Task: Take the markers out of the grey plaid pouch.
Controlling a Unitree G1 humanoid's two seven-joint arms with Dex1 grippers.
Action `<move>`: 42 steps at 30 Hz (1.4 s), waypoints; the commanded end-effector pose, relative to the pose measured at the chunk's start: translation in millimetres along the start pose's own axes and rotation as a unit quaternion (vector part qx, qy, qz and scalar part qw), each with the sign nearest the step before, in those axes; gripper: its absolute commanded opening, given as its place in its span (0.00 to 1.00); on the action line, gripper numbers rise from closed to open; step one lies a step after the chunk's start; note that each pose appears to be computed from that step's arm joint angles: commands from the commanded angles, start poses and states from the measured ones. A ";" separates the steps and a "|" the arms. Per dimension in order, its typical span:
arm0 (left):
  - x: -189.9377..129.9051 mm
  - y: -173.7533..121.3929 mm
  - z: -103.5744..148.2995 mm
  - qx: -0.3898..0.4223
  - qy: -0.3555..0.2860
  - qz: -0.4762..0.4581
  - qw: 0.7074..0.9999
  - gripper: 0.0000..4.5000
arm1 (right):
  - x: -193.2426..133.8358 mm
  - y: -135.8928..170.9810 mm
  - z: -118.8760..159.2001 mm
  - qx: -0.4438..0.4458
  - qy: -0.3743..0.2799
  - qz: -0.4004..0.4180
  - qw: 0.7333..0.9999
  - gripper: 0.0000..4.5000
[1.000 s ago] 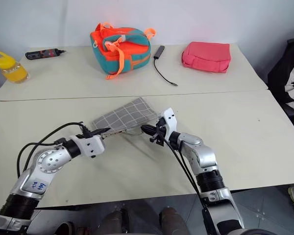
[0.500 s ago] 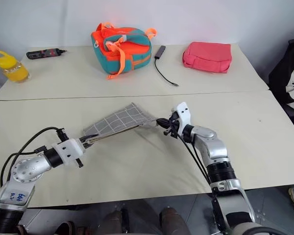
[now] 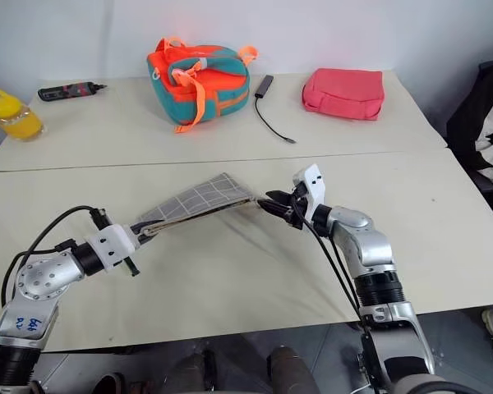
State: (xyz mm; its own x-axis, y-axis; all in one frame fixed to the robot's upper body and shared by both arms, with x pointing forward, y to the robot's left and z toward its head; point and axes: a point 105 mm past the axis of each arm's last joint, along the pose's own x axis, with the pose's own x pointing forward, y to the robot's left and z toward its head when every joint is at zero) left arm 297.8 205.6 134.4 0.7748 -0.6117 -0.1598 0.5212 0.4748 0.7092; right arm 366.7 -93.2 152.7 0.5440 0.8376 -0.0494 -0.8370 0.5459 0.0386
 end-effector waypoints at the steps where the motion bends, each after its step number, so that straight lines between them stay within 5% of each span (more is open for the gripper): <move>1: 1.3 4.9 11.6 0.007 -0.019 0.003 1.000 0.00 | -14.3 -6.3 29.1 -0.048 -0.031 -0.009 0.998 0.52; 7: 4.4 6.9 13.9 -0.001 -0.022 -0.008 1.000 0.00 | -14.9 -4.8 70.4 -0.110 -0.082 -0.009 0.991 0.48; 10: 7.5 9.4 19.7 -0.015 -0.031 -0.016 0.999 0.00 | -6.7 20.5 77.3 -0.163 -0.075 0.048 0.983 0.33; 14: 11.0 13.8 28.2 -0.021 -0.041 -0.023 0.999 0.00 | 5.6 58.5 80.1 -0.220 -0.062 0.124 0.966 0.00; 18: 12.7 20.2 38.5 -0.025 -0.052 -0.022 0.998 0.00 | 16.7 70.6 67.3 -0.304 -0.013 0.152 0.941 0.00; 36: 23.8 2.4 70.6 -0.041 -0.095 -0.082 0.991 0.00 | 25.4 42.4 46.0 -0.386 0.064 0.112 0.913 0.00; 42: 27.6 -4.6 96.5 -0.124 -0.144 -0.141 0.971 0.00 | -1.1 54.0 54.4 -0.451 0.125 0.208 0.859 0.00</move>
State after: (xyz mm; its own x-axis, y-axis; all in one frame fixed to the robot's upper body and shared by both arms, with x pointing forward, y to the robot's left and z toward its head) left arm 291.3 139.1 170.5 0.5373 -0.8246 -0.1768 0.7765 0.4019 0.4853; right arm 340.9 -67.0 195.9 0.3336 0.8490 -0.4098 -0.7416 -0.0320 -0.6700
